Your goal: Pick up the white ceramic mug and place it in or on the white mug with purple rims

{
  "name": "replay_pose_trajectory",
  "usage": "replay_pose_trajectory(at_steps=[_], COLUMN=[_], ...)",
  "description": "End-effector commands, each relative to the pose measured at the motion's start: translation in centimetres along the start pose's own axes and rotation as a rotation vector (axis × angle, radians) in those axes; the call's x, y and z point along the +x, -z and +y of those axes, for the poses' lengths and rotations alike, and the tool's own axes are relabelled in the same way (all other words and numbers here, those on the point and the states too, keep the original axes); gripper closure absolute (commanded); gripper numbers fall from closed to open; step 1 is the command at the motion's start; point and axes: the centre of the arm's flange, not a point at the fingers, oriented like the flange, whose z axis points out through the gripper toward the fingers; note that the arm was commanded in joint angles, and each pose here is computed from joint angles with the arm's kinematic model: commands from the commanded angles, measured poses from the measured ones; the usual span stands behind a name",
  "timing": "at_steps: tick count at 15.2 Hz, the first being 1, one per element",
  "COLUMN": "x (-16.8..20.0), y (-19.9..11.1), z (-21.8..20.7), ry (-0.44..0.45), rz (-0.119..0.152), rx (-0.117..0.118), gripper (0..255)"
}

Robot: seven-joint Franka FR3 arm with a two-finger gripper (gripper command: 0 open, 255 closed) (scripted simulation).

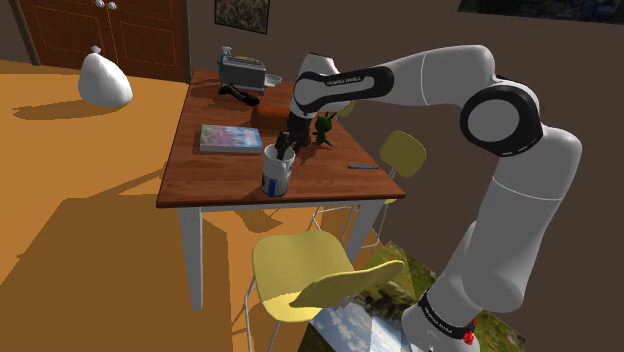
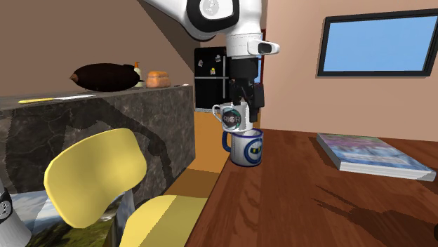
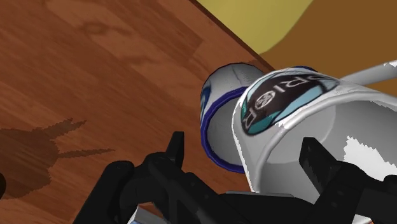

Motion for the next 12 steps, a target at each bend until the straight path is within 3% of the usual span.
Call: replay_pose_trajectory(at_steps=[1,4,12], x=[0.0,0.0,0.0], y=[1.3,5.0,5.0], z=[0.0,0.0,0.0], ry=[0.0,0.0,0.0], rz=[0.0,0.0,0.0], rx=[0.0,0.0,0.0], gripper=[0,0,0])
